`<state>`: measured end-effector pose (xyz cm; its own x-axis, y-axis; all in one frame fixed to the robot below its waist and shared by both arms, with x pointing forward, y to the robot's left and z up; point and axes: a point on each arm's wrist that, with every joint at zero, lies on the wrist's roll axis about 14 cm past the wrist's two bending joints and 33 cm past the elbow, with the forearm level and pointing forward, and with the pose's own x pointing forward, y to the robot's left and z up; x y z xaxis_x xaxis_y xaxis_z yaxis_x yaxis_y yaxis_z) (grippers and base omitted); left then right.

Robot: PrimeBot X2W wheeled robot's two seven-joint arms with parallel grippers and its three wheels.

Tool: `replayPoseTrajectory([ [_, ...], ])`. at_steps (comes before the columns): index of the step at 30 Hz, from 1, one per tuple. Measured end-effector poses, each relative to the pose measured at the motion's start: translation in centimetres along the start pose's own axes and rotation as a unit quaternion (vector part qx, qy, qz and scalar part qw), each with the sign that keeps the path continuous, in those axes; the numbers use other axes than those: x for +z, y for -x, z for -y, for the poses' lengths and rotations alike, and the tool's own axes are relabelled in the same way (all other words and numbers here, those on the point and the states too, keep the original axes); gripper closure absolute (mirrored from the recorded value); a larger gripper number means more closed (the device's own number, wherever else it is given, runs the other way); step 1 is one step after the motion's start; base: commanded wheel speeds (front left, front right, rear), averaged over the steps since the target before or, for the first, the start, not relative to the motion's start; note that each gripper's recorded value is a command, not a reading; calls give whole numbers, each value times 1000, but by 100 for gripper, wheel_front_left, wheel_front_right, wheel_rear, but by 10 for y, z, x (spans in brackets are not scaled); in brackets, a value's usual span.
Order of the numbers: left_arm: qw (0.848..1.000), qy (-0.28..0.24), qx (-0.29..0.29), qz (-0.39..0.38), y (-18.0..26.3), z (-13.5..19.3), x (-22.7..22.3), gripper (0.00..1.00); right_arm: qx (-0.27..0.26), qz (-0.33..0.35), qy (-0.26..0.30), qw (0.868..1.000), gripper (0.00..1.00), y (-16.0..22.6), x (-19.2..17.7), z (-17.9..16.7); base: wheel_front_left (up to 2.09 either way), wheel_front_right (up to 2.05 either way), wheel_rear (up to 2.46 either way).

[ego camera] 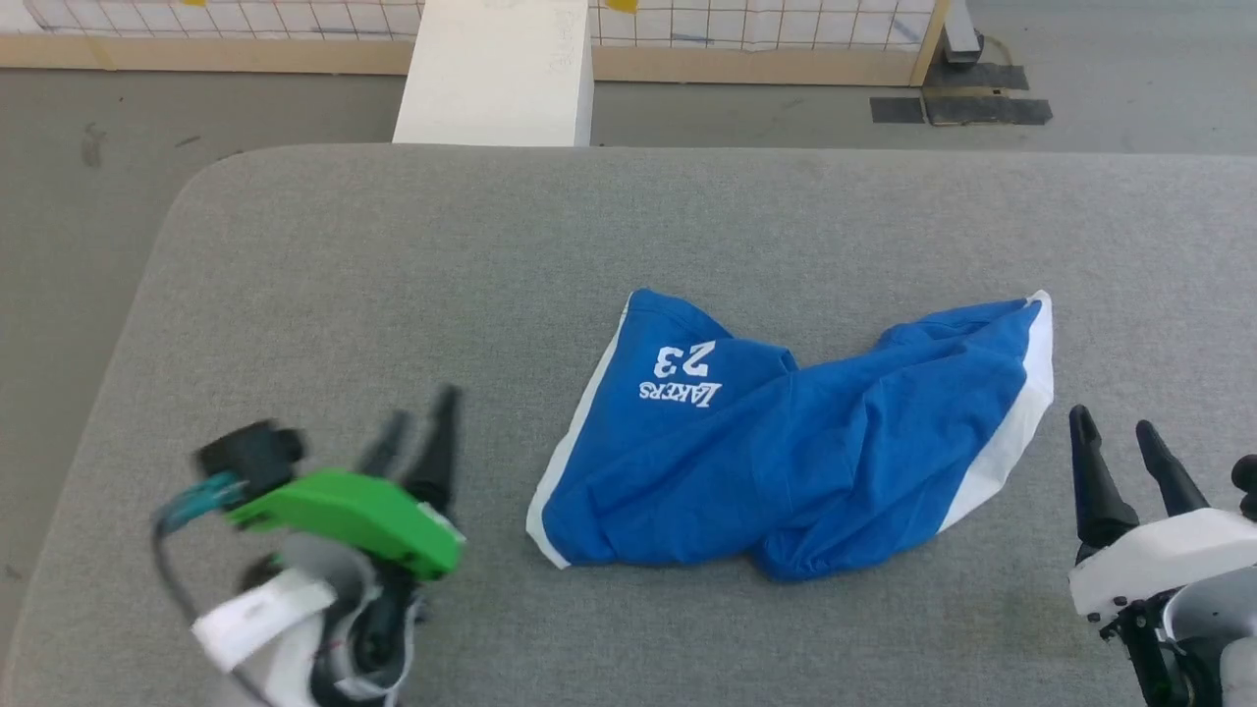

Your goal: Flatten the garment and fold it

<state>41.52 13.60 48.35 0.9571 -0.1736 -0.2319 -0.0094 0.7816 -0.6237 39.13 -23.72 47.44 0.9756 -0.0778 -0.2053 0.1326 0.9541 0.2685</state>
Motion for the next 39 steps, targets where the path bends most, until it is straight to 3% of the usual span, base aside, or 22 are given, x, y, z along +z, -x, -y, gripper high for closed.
replayPoseTrajectory([
  [5, 984, -118, 4, 136, 18, -11, 35, 0, 12, -6, -3, 1000, 0, 0, -4, -8, 0, 0, 0],
  [7, 977, -140, 1, 164, 24, -8, 37, 0, 17, -13, -3, 1000, 0, -1, -7, -11, 0, 0, 0],
  [13, 961, -177, 2, 211, 34, 2, 52, 0, 61, -27, 3, 998, 0, -19, -6, -45, 0, 0, 0],
  [19, 959, -187, 4, 213, 33, 0, 49, 0, 156, -65, 59, 984, 0, -58, 2, -123, 0, 0, 0],
  [22, 959, -193, 4, 206, 28, -3, 44, 0, 199, -106, 119, 967, 0, -78, -4, -165, 0, 0, 0],
  [25, 960, -196, 8, 201, 23, -7, 42, 0, 219, -164, 195, 942, 0, -97, -22, -192, 0, 0, 0],
  [32, 960, -199, 38, 194, 17, -29, 42, 0, 225, -280, 332, 872, 0, -124, -77, -216, 0, 0, 0],
  [34, 961, -196, 47, 190, 16, -34, 41, 0, 227, -308, 353, 854, 0, -126, -95, -216, 0, 0, 0],
  [37, 961, -193, 63, 188, 17, -43, 41, 0, 222, -369, 387, 815, 0, -119, -132, -205, 0, 0, 0],
  [39, 961, -194, 69, 184, 18, -47, 39, 0, 227, -380, 408, 799, 0, -119, -142, -205, 0, 0, 0],
])
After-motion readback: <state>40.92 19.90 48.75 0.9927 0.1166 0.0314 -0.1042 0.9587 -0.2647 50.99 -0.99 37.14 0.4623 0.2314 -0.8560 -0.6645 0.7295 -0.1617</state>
